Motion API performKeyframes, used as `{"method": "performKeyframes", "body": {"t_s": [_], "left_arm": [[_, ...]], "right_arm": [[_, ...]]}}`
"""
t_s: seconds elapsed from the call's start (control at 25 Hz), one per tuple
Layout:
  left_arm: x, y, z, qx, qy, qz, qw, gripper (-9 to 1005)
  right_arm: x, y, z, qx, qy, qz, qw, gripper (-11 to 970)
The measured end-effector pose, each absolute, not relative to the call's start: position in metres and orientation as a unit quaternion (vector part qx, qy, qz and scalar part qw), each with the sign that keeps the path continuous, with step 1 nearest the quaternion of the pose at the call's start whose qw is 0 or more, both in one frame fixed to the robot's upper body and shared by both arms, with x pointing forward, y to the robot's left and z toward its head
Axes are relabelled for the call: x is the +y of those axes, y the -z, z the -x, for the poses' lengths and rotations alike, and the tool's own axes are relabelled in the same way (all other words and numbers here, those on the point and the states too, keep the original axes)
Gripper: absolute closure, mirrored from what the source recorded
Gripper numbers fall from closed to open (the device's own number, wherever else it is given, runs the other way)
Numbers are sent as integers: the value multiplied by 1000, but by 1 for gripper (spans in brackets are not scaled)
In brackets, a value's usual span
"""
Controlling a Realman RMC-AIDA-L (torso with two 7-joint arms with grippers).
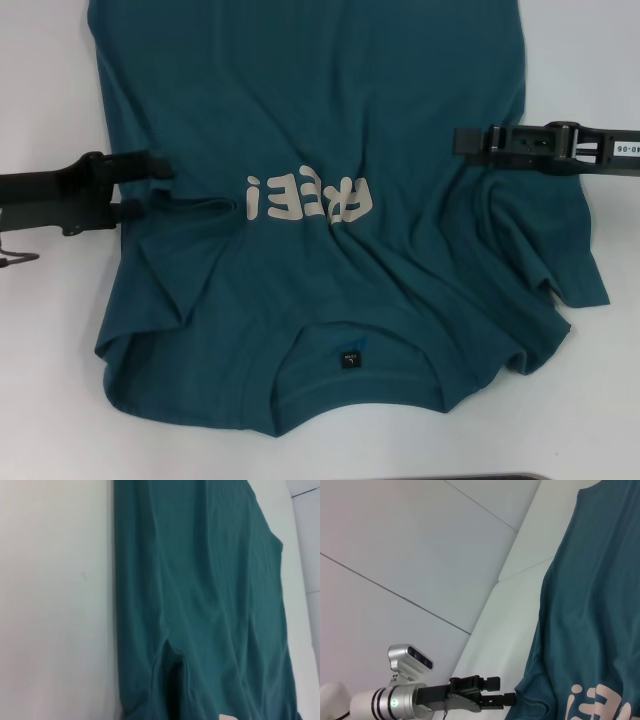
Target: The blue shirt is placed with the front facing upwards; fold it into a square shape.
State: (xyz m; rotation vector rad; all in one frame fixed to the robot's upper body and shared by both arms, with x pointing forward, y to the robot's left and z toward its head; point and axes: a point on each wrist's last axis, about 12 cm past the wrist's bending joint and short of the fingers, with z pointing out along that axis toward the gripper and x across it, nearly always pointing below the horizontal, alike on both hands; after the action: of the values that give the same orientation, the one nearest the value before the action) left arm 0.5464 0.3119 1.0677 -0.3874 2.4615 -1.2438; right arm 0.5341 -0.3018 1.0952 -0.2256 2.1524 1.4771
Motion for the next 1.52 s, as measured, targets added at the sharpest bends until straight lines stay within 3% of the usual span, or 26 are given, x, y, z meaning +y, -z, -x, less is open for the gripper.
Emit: {"method": "performKeyframes", "body": {"t_s": [0.48, 0.76, 1.08, 1.52], "left_arm": [[287, -1067, -558, 873, 441, 117, 175, 174], [269, -1084, -564, 837, 503, 80, 200, 175], [288, -1084, -554, 842, 498, 76, 194, 174], [320, -1078, -521, 859, 486, 48, 155, 174]], "right_arm": [[-304, -1094, -533, 795, -544, 80, 258, 47], [-304, -1094, -533, 795, -544, 80, 257, 46], [-303, -1095, -534, 795, -544, 81, 258, 46], [-305, -1094, -533, 796, -541, 79, 259, 46]]}}
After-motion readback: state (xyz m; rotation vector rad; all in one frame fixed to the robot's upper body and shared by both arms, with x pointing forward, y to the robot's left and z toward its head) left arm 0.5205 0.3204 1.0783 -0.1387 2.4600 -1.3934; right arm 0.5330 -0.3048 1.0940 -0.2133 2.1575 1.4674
